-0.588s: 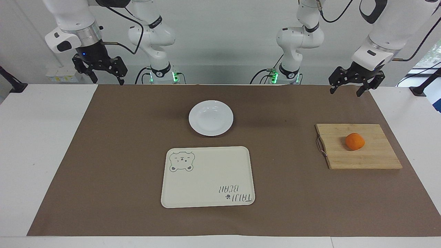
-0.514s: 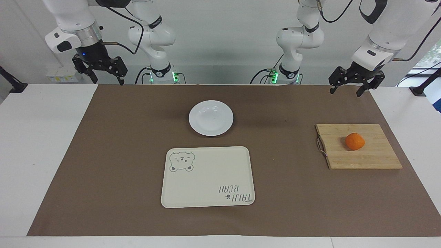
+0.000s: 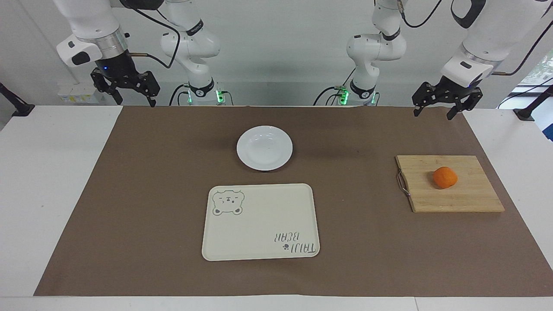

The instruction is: Place orange and plate with both arms

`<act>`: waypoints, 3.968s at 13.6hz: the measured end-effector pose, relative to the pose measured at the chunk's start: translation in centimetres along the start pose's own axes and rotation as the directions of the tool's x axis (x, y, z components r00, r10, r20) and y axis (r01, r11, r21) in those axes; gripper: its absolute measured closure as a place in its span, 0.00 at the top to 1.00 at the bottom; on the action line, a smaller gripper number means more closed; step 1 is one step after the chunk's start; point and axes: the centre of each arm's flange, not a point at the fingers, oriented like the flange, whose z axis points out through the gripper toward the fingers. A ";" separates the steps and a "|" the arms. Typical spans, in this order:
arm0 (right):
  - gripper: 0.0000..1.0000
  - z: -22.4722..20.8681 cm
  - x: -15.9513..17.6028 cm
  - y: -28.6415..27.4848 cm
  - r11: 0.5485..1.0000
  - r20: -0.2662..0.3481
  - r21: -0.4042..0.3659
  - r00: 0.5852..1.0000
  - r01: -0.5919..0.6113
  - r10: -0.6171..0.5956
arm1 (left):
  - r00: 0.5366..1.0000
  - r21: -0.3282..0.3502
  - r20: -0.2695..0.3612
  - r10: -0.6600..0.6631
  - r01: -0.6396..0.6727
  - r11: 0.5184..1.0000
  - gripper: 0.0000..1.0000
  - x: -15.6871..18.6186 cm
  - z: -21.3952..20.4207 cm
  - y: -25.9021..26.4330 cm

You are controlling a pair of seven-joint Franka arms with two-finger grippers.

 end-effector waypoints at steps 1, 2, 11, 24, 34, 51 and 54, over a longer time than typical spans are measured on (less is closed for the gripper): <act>1.00 0.0 0.0 0.0 1.000 0.000 0.000 1.000 0.000 0.000 | 1.000 0.000 0.000 0.000 0.000 1.000 1.00 0.0 0.0 0.0; 1.00 0.0 0.0 0.0 1.000 0.001 0.000 1.000 0.000 0.000 | 1.000 0.000 0.000 0.000 0.000 1.000 1.00 0.0 0.0 0.0; 1.00 0.1 0.0 0.0 1.000 0.003 0.000 1.000 0.000 0.000 | 1.000 0.000 0.002 0.000 0.000 1.000 1.00 0.0 0.1 0.0; 1.00 0.1 0.0 0.0 1.000 0.003 0.000 1.000 0.000 0.000 | 0.999 0.003 -0.023 0.047 -0.047 0.999 1.00 0.3 4.8 -6.9; 1.00 0.1 0.0 0.0 1.000 0.003 0.000 1.000 0.000 0.000 | 0.994 0.018 -0.046 0.098 -0.097 0.995 1.00 0.4 10.1 -16.2; 1.00 0.2 0.0 0.0 1.000 0.005 0.000 1.000 0.000 0.000 | 0.997 0.027 -0.040 0.070 -0.069 0.997 1.00 2.2 26.2 -20.4; 1.00 0.2 0.0 0.0 1.000 0.005 0.000 1.000 0.000 0.000 | 0.997 0.034 -0.051 0.066 -0.065 0.997 1.00 1.3 28.8 -20.5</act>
